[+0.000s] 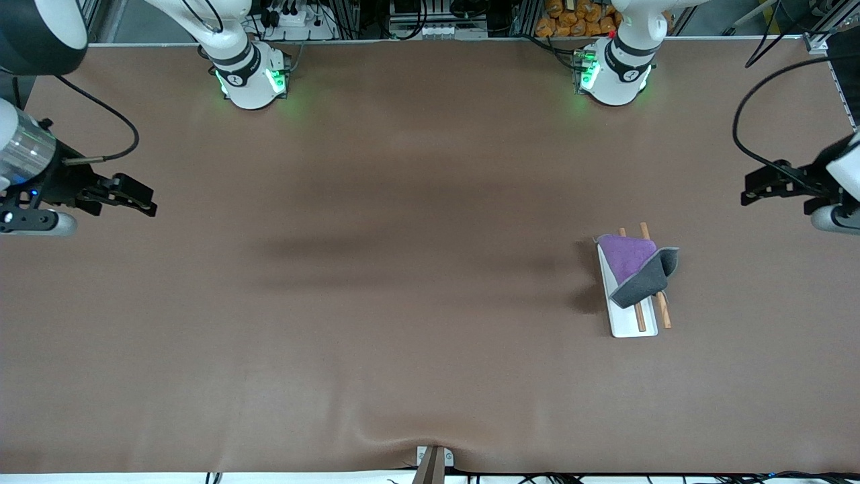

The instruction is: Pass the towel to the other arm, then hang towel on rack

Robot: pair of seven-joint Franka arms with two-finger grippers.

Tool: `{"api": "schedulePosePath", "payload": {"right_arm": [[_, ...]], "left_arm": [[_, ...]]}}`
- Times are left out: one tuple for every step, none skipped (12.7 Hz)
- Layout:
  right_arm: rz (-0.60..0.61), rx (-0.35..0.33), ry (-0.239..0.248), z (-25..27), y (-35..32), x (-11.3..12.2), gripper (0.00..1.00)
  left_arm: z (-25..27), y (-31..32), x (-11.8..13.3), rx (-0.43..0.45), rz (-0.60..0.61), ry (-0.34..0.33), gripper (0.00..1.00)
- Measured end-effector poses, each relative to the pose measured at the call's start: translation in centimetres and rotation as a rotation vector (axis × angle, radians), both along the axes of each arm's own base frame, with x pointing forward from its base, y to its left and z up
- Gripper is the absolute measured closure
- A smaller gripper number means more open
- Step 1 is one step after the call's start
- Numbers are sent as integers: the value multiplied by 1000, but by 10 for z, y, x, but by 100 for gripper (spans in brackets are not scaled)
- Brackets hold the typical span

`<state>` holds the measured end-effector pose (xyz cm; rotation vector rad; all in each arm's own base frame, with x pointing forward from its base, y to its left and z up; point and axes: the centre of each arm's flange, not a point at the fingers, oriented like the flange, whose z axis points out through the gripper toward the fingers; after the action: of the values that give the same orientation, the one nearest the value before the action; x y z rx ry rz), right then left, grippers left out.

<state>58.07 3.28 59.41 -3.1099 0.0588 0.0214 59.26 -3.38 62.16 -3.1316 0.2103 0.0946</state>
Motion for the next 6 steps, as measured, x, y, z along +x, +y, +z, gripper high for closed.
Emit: {"api": "schedulePosePath", "payload": {"right_arm": [[1,0,-1,1,-3,0,0],[2,0,-1,1,-5,0,0],[-5,-1,0,0,-9,1,0],[-16,-3,1,0,-16,1,0],[-26,-7,2,-1,-23,2,0],[-34,-10,3,-2,-28,2,0]], "left_arm": [[3,-11,-4,7,24,-4,0],[4,-19,-8,12,46,-7,0],[4,-23,-12,15,66,-12,0],[3,-22,-15,17,75,-21,0],[1,-20,-19,18,81,-27,0],[0,-19,-23,19,84,-28,0]]}}
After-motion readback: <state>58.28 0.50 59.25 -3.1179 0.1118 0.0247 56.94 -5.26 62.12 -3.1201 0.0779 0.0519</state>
